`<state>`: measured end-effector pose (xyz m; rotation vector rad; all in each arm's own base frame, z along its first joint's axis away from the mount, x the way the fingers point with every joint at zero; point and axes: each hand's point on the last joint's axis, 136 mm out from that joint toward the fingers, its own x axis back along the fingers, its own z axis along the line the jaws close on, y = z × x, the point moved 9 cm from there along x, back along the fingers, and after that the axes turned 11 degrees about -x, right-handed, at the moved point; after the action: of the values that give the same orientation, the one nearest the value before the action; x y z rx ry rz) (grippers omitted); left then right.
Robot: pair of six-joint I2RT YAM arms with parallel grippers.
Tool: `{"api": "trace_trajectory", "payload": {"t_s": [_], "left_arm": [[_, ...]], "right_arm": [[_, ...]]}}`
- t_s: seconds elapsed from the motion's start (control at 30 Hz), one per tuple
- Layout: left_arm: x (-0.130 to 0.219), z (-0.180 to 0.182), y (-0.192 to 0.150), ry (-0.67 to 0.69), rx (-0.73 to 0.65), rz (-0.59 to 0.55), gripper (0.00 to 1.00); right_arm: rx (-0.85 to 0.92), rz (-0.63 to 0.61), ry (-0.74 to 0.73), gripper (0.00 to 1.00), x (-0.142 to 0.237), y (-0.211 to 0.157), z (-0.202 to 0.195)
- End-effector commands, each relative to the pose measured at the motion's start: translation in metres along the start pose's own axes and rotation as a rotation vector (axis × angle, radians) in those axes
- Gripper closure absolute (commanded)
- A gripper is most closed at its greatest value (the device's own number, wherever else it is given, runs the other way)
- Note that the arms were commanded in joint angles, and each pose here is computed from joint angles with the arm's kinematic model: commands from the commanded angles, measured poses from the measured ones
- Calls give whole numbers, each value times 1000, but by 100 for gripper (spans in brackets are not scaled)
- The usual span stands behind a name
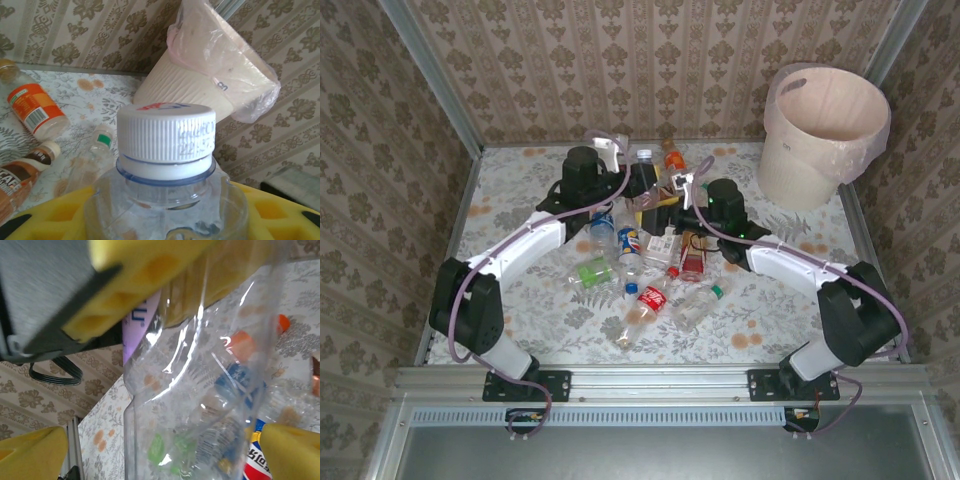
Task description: Put the plastic bottles in the bin
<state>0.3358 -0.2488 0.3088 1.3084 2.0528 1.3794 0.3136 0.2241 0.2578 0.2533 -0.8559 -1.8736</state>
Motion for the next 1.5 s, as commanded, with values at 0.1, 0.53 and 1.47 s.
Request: {"api": "trace_trajectory", "payload": {"t_s": [0.1, 0.53, 1.47], "left_arm": [[-5, -10, 11, -63, -6, -47, 54], [-8, -8, 7, -50, -4, -38, 54], [84, 18, 35, 362, 72, -128, 0]], "right_arm": [[-38, 0, -21, 3, -11, 7, 2], [-45, -7, -87, 34, -8, 7, -1], [151, -276, -657, 49, 113, 104, -17]]}}
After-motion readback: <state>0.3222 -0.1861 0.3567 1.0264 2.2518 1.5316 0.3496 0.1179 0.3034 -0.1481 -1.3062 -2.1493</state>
